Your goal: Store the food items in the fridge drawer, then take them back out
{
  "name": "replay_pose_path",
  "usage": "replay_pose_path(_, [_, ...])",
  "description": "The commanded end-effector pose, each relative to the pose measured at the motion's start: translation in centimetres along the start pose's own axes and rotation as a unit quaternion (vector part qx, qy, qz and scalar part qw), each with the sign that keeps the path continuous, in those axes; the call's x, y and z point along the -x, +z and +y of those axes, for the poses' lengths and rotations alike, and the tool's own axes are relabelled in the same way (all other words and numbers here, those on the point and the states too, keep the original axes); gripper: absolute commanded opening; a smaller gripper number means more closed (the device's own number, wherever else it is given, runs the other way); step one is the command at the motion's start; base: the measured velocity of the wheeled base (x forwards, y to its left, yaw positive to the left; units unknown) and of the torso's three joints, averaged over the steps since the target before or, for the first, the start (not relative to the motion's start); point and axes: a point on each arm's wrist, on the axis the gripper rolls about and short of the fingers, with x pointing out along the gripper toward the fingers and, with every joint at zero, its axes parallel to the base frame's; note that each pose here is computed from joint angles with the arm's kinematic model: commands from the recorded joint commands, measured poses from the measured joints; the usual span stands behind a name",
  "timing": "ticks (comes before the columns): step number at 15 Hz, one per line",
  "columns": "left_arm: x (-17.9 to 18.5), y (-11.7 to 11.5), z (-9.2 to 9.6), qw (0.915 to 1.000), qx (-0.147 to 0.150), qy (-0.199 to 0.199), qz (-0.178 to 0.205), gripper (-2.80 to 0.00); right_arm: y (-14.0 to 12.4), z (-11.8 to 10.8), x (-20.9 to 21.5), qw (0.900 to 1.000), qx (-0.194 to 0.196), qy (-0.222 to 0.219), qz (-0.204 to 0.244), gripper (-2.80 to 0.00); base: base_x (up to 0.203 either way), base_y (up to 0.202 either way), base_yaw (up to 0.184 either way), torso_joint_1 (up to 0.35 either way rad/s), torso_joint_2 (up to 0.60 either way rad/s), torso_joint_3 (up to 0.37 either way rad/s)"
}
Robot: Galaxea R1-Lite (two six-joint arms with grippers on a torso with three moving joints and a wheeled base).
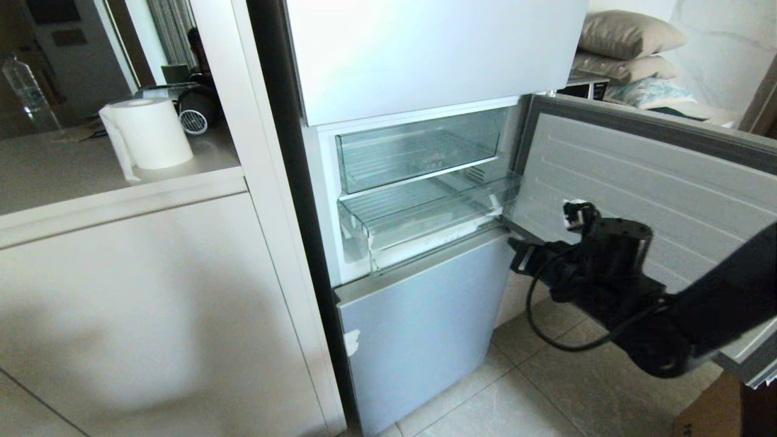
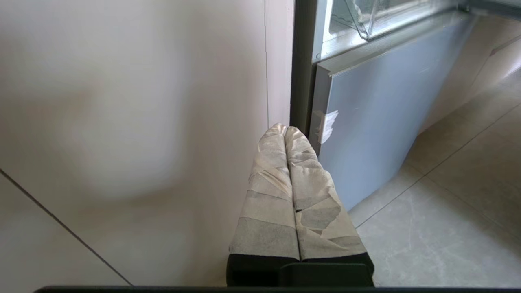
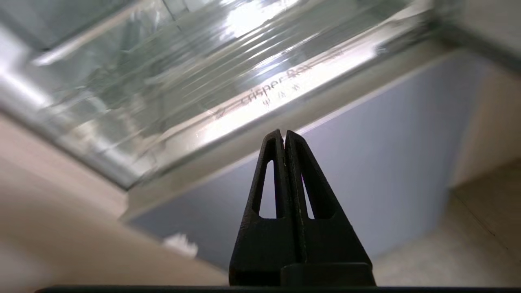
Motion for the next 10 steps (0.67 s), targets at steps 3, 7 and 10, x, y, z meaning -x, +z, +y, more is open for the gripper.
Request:
replay_pose_path(3, [0.2,2.2,-0.2,0.9961,-0.039,-0.078,-0.016,-2.80,3.2,1.0,11.7,0.999,0.015,0.007,-0.034,-2.80,0.000,0.000,0.000,0.000,0.00,0.000])
replay_pose_path(7, [-4.3,6.9,-0.5,0.9761,0.021,-0.190,0.104,-2.80,2.8,0.9,12.7,1.000,0.018,0.003,-0.024,-2.80,0.000,0.000,0.000,0.000,0.00,0.000])
replay_pose_path(10, [-12.0,8.3,-1.2,0.9405,0.058,-0.258,0.213,-2.80,2.4,0.8,13.2,1.000,0.011,0.001,-0.015,-2.80,0.000,0.000,0.000,0.000,0.00,0.000])
